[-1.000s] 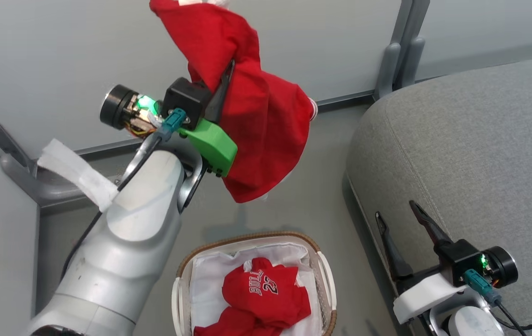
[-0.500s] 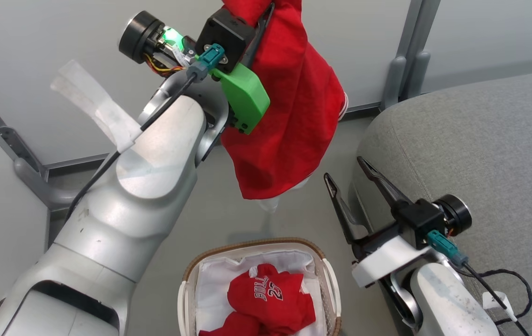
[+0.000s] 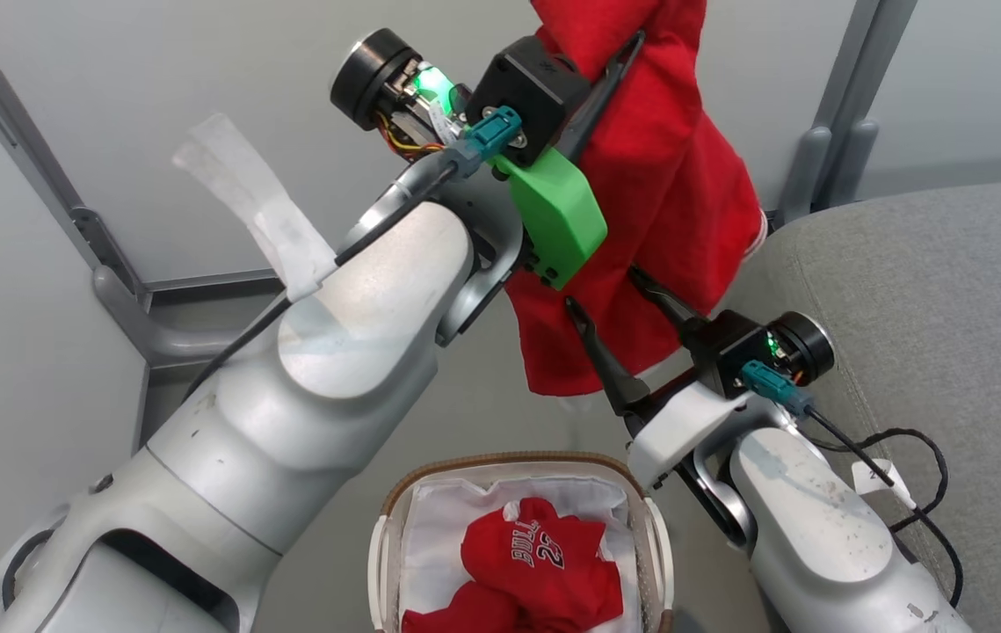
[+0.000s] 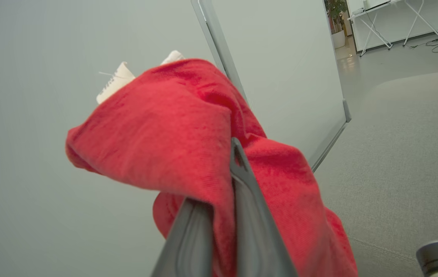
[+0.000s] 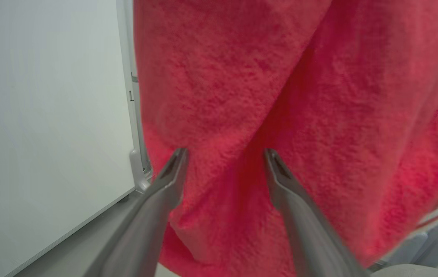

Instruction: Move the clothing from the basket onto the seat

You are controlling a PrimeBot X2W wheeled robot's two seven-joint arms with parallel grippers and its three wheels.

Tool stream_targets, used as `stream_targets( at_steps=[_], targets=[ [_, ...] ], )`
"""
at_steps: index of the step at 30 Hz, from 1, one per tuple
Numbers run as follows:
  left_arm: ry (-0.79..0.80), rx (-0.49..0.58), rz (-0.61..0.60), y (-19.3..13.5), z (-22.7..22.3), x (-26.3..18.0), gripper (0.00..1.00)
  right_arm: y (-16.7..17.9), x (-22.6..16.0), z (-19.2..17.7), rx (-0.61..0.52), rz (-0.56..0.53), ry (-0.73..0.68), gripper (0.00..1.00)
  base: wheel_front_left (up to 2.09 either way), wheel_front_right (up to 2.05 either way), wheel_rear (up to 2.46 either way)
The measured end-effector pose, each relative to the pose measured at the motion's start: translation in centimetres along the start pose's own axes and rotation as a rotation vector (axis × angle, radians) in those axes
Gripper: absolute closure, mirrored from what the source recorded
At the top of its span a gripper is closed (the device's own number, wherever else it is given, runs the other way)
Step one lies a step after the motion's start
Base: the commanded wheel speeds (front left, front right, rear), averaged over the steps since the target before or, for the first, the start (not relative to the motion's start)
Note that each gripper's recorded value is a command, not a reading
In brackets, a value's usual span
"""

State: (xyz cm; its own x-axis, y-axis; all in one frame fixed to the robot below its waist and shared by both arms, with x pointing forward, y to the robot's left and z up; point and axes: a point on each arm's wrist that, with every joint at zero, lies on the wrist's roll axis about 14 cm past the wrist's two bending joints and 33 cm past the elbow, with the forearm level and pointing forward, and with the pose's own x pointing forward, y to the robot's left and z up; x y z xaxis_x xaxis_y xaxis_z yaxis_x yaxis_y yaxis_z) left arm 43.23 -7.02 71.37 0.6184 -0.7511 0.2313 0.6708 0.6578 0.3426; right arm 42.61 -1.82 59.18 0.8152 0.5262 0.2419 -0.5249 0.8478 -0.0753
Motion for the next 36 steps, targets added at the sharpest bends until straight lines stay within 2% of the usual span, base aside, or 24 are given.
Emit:
stream_targets(
  at_steps=[6, 7, 8, 9, 10, 16, 27, 29, 30, 33, 36],
  targets=[
    [-0.009, -0.022, 0.000, -0.8, 0.3, -0.6, 1.00, 1.1, 2.2, 1.9, 0.011, 0.052, -0.046, 0.00, 0.00, 0.00, 0.00],
    [-0.011, -0.026, 0.001, -0.9, 0.3, -0.7, 1.00, 1.3, 2.4, 2.2, 0.010, 0.059, -0.055, 0.51, 0.00, 0.00, 0.00],
    [-0.009, -0.027, 0.001, -1.0, 0.3, -0.8, 1.00, 1.4, 2.6, 2.6, 0.010, 0.063, -0.065, 0.51, 0.00, 0.00, 0.00],
    [-0.010, -0.032, -0.001, -1.1, 0.3, -0.8, 1.00, 1.4, 2.7, 3.1, 0.008, 0.066, -0.077, 0.85, 0.00, 0.00, 0.00],
    [-0.010, -0.037, -0.002, -1.2, 0.3, -0.8, 1.00, 1.5, 2.8, 3.4, 0.005, 0.068, -0.086, 1.00, 0.00, 0.00, 0.00],
    [-0.009, -0.065, 0.016, -1.2, 0.0, -1.0, 1.00, 1.5, 2.9, 4.7, -0.020, 0.072, -0.120, 1.00, 0.00, 0.00, 0.00],
    [0.022, -0.119, 0.043, -1.0, -2.0, -1.3, 1.00, 0.2, 2.0, 4.8, -0.021, 0.026, -0.123, 1.00, 0.00, 0.00, 0.00],
    [0.019, -0.143, 0.042, -1.0, -2.5, -1.6, 0.45, -0.1, 1.9, 4.9, -0.019, 0.015, -0.129, 1.00, 0.00, 0.00, 0.00],
    [0.019, -0.151, 0.040, -1.1, -2.7, -1.7, 0.00, -0.2, 1.8, 5.1, -0.018, 0.010, -0.133, 1.00, 0.00, 0.00, 0.00],
    [0.035, -0.199, 0.069, -0.6, -4.4, -2.7, 0.00, -1.0, 1.4, 5.1, -0.019, -0.016, -0.138, 1.00, 0.00, 0.00, 0.00],
    [0.051, -0.296, 0.111, -0.6, -6.5, -4.0, 0.00, -2.0, 0.9, 5.1, -0.019, -0.049, -0.138, 1.00, 0.00, 0.00, 0.00]
  ],
)
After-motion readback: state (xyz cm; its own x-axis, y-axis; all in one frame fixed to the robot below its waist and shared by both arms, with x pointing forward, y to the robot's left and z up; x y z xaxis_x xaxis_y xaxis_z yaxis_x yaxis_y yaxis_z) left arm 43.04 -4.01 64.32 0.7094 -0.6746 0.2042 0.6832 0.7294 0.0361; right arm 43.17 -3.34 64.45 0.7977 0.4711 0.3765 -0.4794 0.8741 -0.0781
